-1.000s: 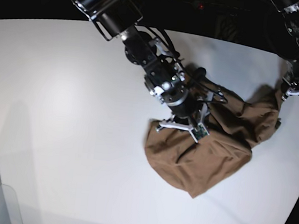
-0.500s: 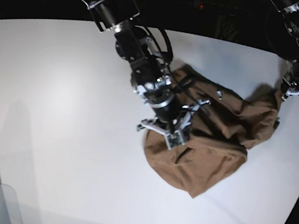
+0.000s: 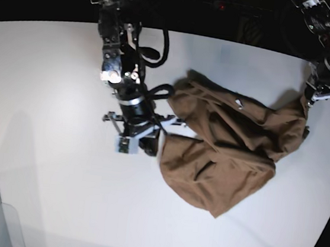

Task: Layout the t-shirt on the table in an organized manner, then fold the t-shirt properly
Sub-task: 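Grasp the shirt with the right gripper and pull it away from the left gripper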

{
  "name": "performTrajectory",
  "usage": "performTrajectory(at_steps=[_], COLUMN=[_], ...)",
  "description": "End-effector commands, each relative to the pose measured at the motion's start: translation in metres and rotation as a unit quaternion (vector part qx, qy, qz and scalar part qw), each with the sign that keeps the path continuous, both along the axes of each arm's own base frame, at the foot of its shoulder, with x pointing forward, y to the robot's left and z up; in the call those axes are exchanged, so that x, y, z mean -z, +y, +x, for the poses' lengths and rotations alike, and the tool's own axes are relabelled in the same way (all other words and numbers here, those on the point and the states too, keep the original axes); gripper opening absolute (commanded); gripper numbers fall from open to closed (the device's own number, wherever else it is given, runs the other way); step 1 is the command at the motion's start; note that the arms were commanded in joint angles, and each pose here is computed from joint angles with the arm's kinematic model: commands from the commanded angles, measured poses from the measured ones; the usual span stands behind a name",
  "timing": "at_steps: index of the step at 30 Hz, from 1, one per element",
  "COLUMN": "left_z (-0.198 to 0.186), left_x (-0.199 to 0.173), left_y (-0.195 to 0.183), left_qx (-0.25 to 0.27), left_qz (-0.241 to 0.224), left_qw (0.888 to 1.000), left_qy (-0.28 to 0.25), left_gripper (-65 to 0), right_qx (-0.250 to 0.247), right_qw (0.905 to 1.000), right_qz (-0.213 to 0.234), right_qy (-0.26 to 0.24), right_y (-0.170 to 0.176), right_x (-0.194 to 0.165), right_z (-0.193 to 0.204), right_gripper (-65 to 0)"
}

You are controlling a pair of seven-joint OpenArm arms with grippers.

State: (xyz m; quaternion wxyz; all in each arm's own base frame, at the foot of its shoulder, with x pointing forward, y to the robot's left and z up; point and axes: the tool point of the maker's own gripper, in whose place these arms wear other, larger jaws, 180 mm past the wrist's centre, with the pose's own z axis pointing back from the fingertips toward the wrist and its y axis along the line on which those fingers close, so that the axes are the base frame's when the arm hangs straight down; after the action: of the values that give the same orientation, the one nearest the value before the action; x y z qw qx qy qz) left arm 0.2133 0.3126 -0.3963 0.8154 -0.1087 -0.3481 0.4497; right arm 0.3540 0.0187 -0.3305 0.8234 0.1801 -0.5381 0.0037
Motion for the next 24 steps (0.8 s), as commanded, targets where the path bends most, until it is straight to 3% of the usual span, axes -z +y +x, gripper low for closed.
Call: performTrajectory(at_steps=[1,5,10,15,24], left_z=[0.005,0.005,0.004,-0.003,-0.01], left_x=[-0.01,-0.01,-0.009,-0.006,-0.003], left_y=[0.006,0.007,0.007,0.008,0.008], left_qx=[0.001,0.002,0.004,0.004,0.003], left_qz=[0.011,0.013,0.014,0.016,0.017], left_qw=[1.0,1.0,1.0,1.0,1.0], left_qy=[-0.014,-0.012,-0.008,0.0,0.009], left_gripper=[-64.9,-64.9,-64.9,-64.9,-64.9], right_qx=[-0.03,-0.148,-0.233,-0.25,-0.24], right_qw=[0.9993,0.9889,0.9711,0.9646,0.9678], right_qz=[0.01,-0.015,-0.054,-0.082,-0.075], right_qy=[-0.021,-0.007,-0.004,0.015,-0.003], right_y=[0.02,0.084,0.128,0.135,0.135], right_x=[-0.017,-0.021,-0.012,0.008,0.012], right_z=[0.002,-0.009,-0.012,-0.006,0.003], right_gripper=[-62.7,-53.0,-39.0,-29.0,-27.6])
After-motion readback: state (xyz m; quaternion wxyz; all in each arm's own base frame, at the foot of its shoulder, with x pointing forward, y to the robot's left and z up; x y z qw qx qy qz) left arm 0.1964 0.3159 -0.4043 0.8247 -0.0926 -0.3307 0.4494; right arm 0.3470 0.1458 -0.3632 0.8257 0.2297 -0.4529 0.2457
